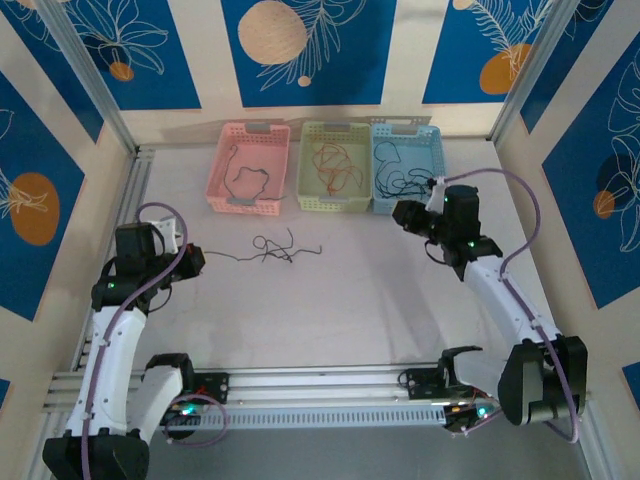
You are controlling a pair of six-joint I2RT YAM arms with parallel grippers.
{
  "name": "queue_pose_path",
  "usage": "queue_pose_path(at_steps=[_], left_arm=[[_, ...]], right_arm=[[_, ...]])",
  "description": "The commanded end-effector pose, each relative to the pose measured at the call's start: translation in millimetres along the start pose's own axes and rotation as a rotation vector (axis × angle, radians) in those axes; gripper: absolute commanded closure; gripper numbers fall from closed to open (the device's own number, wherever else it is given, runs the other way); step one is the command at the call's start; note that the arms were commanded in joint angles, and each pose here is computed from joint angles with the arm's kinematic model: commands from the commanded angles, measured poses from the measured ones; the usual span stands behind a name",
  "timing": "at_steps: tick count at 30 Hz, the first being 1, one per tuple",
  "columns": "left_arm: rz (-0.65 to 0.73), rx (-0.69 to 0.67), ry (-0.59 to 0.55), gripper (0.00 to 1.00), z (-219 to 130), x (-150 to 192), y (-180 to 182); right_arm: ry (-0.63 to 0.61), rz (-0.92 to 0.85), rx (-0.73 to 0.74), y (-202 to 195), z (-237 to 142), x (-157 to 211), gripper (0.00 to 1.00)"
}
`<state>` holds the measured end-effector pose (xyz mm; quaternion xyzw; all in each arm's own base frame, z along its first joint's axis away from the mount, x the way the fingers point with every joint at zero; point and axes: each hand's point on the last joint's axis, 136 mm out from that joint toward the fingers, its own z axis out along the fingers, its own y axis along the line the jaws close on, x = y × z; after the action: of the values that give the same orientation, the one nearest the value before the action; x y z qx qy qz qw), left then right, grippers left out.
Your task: Untangle the cables
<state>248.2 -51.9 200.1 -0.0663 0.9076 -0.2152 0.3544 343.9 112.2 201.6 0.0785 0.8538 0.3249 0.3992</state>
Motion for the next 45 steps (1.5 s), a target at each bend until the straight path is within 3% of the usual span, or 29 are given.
queue_pose_path(at_steps=[1, 6, 10, 13, 16, 22, 30, 39, 45], left_arm=[[0.035, 0.107, -0.022, 1.0, -4.4, -5.9, -23.1], [0.073, 0.217, 0.024, 1.0, -7.0, 4.8, -55.8], [-0.04, 0.45, 0.054, 1.0, -7.2, 12.3, -98.3], [-0.041, 0.503, 0.081, 1.0, -3.5, 24.9, -116.3], [-0.018, 0.456, 0.132, 1.0, 6.8, 41.9, -114.1], [-0.038, 0.227, 0.165, 1.0, 32.9, 59.5, -70.1], [-0.084, 0.176, 0.21, 1.0, 62.4, 79.6, -51.5], [-0.083, 0.131, 0.208, 1.0, 69.1, 85.0, -40.0], [-0.088, 0.133, 0.236, 1.0, 74.0, 95.6, -37.0]], right_arm=[[-0.018, -0.022, -0.155, 32.6, -15.3, 3.0, 0.61], [0.014, -0.045, -0.195, 41.0, -26.8, 15.6, 0.46], [0.04, -0.077, -0.214, 46.3, -35.7, 28.4, 0.41], [0.073, -0.086, -0.219, 47.5, -35.5, 40.6, 0.39], [0.137, -0.1, -0.235, 51.9, -26.6, 56.4, 0.37], [0.312, -0.099, -0.162, 41.8, 9.8, 90.9, 0.36], [0.537, -0.217, -0.162, 60.8, 44.5, 147.5, 0.31], [0.614, -0.258, -0.126, 63.2, 56.1, 165.2, 0.3], [0.595, -0.265, -0.068, 57.9, 57.7, 149.8, 0.38]])
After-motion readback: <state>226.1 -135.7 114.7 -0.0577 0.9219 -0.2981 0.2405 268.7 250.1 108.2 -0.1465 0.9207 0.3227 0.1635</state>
